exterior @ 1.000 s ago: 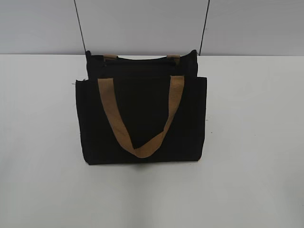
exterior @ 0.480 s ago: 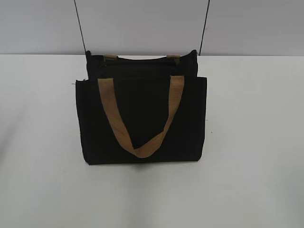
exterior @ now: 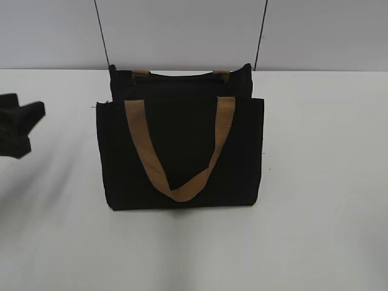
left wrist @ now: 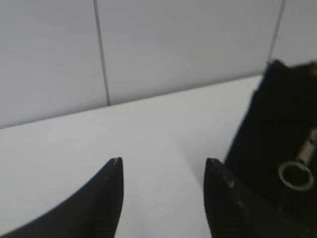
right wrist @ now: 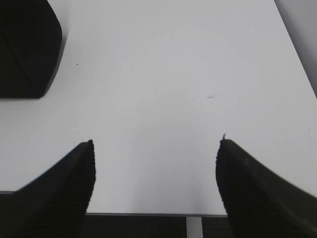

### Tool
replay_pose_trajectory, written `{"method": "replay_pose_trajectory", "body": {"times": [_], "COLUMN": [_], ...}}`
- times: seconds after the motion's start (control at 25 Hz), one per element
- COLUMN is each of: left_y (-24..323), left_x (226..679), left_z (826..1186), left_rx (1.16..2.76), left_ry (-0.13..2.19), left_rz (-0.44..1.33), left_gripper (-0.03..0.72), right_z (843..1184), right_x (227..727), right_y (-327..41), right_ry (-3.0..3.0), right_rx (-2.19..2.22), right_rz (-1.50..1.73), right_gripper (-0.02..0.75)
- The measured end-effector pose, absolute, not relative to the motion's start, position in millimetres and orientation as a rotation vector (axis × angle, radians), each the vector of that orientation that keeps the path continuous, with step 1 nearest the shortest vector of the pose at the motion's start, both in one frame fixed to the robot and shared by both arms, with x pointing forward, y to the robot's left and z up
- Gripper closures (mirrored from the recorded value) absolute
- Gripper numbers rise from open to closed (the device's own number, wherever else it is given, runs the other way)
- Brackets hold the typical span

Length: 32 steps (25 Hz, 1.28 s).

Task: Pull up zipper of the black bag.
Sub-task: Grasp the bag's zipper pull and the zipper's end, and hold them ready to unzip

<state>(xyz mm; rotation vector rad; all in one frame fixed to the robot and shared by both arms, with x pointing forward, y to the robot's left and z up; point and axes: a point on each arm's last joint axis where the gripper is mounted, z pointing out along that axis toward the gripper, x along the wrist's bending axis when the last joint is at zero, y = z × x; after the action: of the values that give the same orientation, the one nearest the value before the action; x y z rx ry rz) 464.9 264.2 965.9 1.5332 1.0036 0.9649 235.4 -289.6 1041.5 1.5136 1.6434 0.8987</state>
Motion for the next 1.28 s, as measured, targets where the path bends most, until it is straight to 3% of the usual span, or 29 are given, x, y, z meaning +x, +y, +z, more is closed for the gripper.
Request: {"method": "replay_pose_trajectory", "body": {"times": [0.44,0.84,1.28], "left_y": [224.5,208.9,198.7], "left_x": [483.2,530.1,551.9], "left_z": [917.9,881.9,865.9], "left_rx": [1.820,1.836,1.774], "left_ry": [0.624,0.519,0.455], "left_rz": [0.539,0.415,0.326], "left_gripper": [0.305,0.311,0.494], "right_z": [1041.5,1041.5,1041.5], "right_x": [235.4,235.4,235.4], "right_y": [-289.6,-289.6,-289.6], "right_ry": [1.643,1.643,1.643], "right_rx": [1.514,1.514,1.514], "right_rz": [0.899,0.899,0.899], "right_gripper": [0.162,0.162,0.162]}}
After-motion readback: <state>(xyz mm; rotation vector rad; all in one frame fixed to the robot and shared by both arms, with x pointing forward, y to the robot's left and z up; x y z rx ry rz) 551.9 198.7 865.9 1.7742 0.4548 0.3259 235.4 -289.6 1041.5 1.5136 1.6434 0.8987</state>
